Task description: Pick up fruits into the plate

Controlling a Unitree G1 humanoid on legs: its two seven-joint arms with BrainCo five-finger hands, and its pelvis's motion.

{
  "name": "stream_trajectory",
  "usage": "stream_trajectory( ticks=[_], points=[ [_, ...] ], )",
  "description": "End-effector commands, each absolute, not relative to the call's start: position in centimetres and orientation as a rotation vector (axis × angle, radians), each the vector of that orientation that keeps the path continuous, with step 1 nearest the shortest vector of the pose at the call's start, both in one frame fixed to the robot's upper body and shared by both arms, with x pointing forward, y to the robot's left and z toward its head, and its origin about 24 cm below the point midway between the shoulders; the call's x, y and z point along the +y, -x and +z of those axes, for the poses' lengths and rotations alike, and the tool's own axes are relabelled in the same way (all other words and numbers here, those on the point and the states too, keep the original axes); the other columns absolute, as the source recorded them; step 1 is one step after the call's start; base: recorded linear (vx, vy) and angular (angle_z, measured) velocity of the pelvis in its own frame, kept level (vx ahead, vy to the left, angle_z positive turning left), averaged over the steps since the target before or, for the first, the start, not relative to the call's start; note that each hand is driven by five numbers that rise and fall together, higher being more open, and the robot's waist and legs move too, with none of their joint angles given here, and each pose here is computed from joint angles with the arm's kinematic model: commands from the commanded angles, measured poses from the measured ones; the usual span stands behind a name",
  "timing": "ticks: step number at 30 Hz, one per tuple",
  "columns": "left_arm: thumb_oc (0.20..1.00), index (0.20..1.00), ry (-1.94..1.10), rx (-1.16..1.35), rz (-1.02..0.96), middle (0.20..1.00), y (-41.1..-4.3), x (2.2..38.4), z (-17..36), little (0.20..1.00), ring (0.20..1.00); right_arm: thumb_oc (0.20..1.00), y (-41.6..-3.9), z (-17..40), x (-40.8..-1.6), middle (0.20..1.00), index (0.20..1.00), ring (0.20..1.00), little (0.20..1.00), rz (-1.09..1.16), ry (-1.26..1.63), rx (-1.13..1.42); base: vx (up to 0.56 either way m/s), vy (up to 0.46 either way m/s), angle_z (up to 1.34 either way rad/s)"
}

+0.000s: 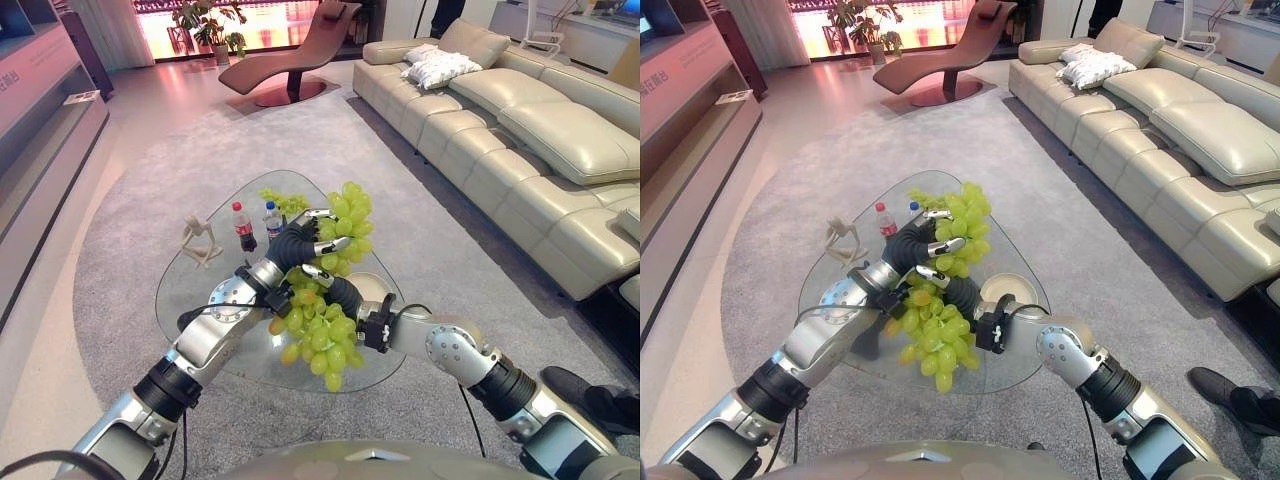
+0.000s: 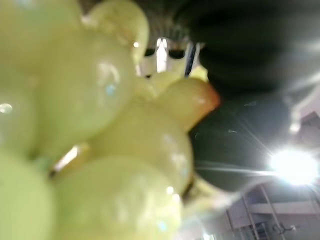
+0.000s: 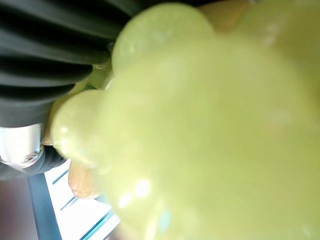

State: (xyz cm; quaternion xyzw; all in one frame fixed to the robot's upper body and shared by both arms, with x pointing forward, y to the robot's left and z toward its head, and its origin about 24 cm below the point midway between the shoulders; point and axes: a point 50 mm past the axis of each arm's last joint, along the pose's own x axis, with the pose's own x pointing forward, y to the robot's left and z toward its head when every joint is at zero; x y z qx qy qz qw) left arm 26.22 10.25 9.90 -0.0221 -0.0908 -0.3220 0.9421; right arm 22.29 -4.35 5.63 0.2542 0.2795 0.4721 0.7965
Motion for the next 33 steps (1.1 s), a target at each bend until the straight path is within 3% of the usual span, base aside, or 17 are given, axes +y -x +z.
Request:
stream_trajectory(
  ticks=[1,23,33],
  points=[
    [1.000,1.000,0.054,-0.307,-0.613,1.000,-28.4,10.8,13.1,1.000,1.000,0.200,-21.1,11.3,-0.5,0.200,0.200,0.200,0.200,1.278,-0.678,0.366,0.00,0.000,0.00],
    [1.000,1.000,0.106,-0.219,-0.202,1.000,-27.6,20.5,9.8,1.000,1.000,0.200,-25.9,9.3,-10.2,0.200,0.200,0.200,0.200,0.810,-0.628,0.211,0.00,0.010,0.07],
    [1.000,1.000,0.012,0.126,0.040,1.000,-27.1,23.9,1.4,1.000,1.000,0.200,-30.5,7.0,-17.7,0.200,0.200,0.200,0.200,0.384,-0.248,0.241,-0.14,0.014,0.01]
  ],
)
